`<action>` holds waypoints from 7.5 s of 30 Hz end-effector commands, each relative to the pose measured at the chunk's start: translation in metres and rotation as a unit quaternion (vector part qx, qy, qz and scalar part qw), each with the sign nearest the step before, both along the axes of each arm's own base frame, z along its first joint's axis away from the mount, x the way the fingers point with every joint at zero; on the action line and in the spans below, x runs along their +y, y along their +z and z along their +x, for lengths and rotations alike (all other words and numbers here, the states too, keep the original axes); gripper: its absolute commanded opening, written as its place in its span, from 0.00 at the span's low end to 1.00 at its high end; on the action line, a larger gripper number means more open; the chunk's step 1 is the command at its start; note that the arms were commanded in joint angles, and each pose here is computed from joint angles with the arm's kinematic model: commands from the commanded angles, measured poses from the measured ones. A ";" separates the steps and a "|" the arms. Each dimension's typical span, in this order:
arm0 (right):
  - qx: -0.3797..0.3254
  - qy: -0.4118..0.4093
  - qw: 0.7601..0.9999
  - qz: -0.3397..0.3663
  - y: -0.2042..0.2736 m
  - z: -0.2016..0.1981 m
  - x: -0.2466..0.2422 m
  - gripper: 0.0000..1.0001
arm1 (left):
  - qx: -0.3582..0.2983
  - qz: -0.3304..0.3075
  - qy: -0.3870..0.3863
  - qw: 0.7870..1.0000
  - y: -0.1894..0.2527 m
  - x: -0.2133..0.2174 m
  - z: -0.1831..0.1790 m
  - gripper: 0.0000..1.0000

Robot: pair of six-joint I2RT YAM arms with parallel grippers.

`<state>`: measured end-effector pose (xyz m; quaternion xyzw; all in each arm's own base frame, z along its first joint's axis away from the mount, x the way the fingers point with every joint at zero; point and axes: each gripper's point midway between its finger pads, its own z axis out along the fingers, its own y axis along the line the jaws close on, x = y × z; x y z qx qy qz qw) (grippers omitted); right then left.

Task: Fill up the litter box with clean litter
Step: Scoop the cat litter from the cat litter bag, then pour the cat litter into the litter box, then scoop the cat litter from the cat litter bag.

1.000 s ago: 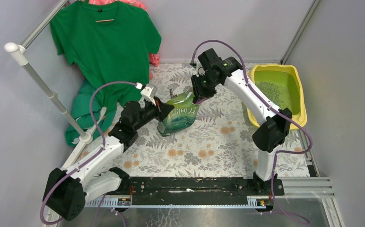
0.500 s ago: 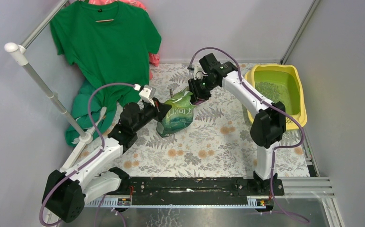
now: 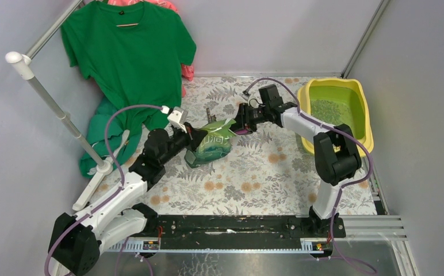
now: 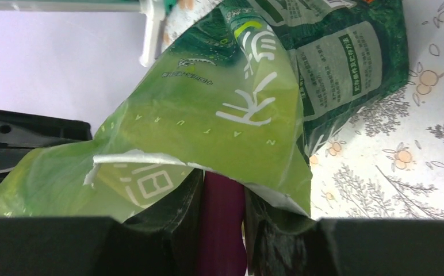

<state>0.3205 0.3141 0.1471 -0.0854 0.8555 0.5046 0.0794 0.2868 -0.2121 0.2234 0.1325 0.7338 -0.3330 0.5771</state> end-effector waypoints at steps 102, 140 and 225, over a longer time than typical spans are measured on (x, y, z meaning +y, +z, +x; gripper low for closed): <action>-0.032 -0.246 0.929 0.275 0.138 -0.059 -0.151 0.00 | -0.113 -0.091 0.072 0.987 0.095 0.031 0.000 0.02; -0.103 -0.613 0.783 0.028 0.128 0.004 -0.420 0.00 | -0.102 -0.105 0.009 0.989 0.094 0.003 0.016 0.02; -0.217 -0.092 0.958 -0.162 0.160 -0.082 -0.120 0.00 | -0.051 -0.082 -0.072 0.993 0.037 -0.058 -0.066 0.02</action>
